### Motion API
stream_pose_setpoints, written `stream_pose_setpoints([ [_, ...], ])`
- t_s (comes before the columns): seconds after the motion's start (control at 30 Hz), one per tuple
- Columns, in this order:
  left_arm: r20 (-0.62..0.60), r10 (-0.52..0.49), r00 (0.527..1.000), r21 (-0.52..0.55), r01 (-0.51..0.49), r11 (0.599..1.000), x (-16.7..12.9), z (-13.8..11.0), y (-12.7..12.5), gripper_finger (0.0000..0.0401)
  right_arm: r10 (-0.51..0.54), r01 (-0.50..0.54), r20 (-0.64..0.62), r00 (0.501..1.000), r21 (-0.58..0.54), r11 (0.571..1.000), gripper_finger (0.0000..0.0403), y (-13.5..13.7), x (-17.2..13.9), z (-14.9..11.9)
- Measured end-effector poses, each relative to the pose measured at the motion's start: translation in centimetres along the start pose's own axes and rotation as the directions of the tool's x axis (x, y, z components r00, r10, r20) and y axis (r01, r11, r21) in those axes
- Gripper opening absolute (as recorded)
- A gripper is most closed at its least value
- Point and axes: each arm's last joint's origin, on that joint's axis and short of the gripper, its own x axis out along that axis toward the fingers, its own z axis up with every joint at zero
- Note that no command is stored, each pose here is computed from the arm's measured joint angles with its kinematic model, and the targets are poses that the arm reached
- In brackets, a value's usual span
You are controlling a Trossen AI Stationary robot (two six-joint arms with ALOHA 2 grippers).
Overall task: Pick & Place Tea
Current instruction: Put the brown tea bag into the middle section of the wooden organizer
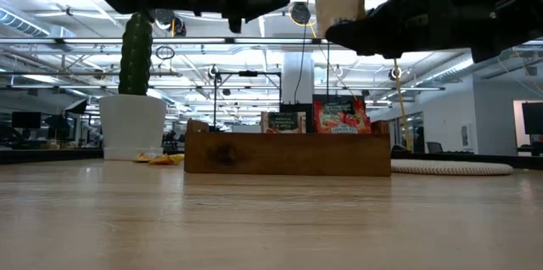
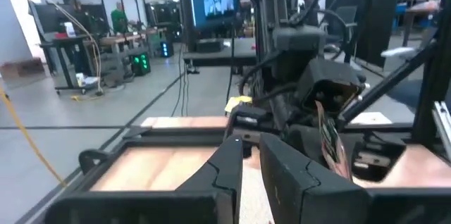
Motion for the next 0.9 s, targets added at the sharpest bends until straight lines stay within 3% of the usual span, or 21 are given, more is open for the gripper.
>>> stream_pose_setpoints([
  [0.1,-0.024,-0.024,0.999,-0.016,0.024,1.0,0.2,-0.5,-0.2,0.0059,0.001,-0.001,-0.007,1.0,-0.001,1.0,0.0004,0.0,0.1,-0.2],
  [0.2,-0.023,-0.118,0.993,-0.115,0.114,0.987,0.1,-0.5,-0.4,0.0074,0.001,-0.001,-0.008,1.0,-0.002,1.0,0.0004,0.0,0.1,-0.2],
  [0.3,-0.009,-0.206,0.978,-0.214,0.2,0.956,0.1,-0.4,-0.9,0.0113,-0.009,0.009,-0.008,1.0,-0.01,1.0,0.0004,-0.2,0.1,-0.2],
  [0.4,-0.007,-0.243,0.97,-0.238,0.234,0.942,0.1,-0.4,-1.5,0.0162,-0.025,0.025,-0.003,1.0,-0.003,1.0,0.0004,-0.5,0.1,-0.3],
  [0.53,-0.011,-0.19,0.982,-0.234,0.182,0.955,0.1,-0.4,-2.0,0.0207,-0.032,0.032,-0.004,0.999,0.004,0.999,0.0004,-0.7,0.1,-0.3],
  [0.7,-0.023,-0.089,0.996,-0.262,0.08,0.962,1.1,-0.4,-1.8,0.0219,-0.033,0.033,0.006,0.999,0.004,0.999,0.0004,-0.7,0.1,-0.2],
  [0.9,-0.061,-0.164,0.985,-0.293,0.139,0.946,4.3,-1.5,-1.8,0.021,-0.035,0.035,0.008,0.999,0.007,0.999,0.0004,-0.8,0.1,-0.1],
])
